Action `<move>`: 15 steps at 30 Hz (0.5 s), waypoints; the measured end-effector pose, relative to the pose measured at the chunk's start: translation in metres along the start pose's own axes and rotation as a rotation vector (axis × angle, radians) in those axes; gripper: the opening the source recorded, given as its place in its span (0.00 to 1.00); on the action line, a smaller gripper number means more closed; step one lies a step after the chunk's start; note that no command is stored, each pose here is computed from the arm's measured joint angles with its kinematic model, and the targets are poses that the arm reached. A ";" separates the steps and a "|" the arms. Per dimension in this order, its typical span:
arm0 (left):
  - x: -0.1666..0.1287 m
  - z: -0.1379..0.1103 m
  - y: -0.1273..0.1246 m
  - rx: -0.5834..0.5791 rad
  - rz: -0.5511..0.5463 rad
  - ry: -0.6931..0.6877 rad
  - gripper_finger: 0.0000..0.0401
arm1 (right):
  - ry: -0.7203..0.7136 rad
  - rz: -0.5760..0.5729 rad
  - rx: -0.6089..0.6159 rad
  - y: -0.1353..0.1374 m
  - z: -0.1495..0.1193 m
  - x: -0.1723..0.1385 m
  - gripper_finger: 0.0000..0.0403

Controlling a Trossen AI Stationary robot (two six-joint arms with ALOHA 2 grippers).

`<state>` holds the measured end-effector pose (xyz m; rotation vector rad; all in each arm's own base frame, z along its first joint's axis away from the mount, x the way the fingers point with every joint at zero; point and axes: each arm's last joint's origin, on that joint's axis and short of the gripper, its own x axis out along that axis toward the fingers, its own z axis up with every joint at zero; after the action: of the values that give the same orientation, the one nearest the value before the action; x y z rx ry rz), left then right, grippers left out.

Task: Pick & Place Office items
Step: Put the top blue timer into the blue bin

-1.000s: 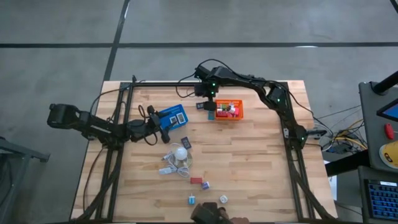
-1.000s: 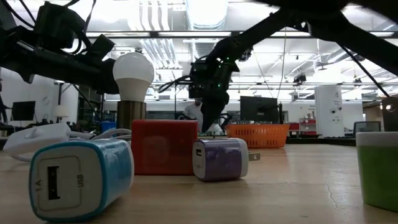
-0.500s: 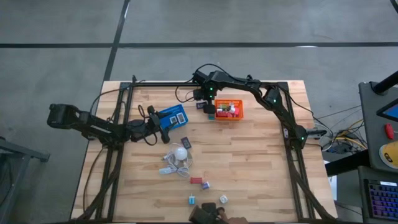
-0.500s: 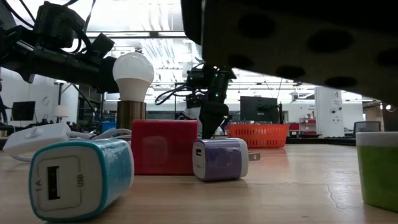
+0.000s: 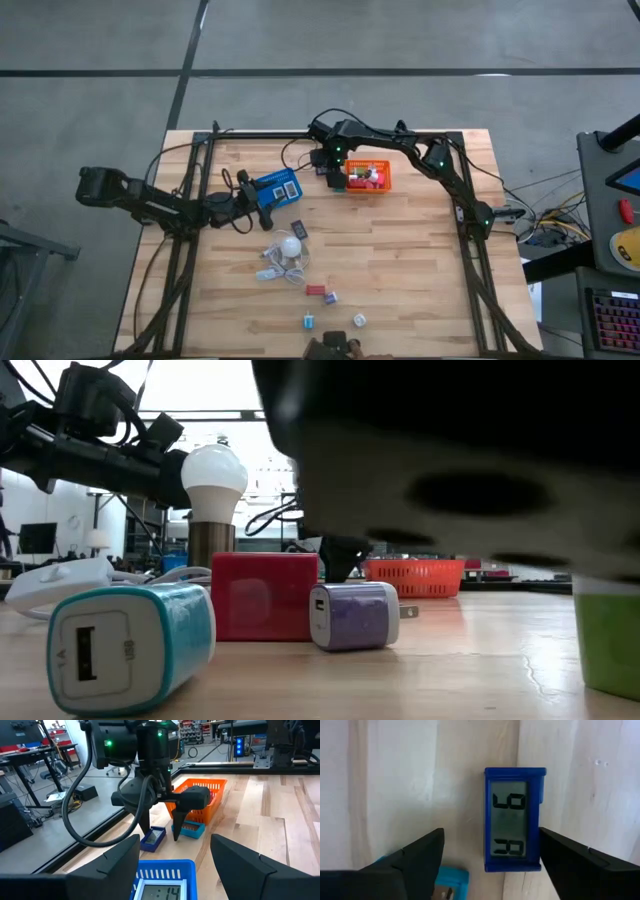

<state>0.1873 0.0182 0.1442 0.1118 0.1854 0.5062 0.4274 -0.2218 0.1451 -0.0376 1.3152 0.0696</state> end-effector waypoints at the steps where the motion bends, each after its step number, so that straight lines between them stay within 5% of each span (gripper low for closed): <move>1: 0.000 0.000 0.000 0.000 0.000 0.000 0.62 | 0.002 -0.010 0.004 0.001 0.001 0.000 0.75; 12: 0.000 0.000 0.000 -0.003 0.000 0.000 0.62 | 0.017 -0.077 0.040 0.000 0.003 0.000 0.34; 15: 0.000 0.000 0.000 -0.003 0.000 0.000 0.62 | 0.018 -0.105 0.040 -0.002 0.003 0.000 0.34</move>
<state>0.1873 0.0182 0.1442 0.1089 0.1847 0.5066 0.4303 -0.2234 0.1458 -0.0731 1.3305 -0.0469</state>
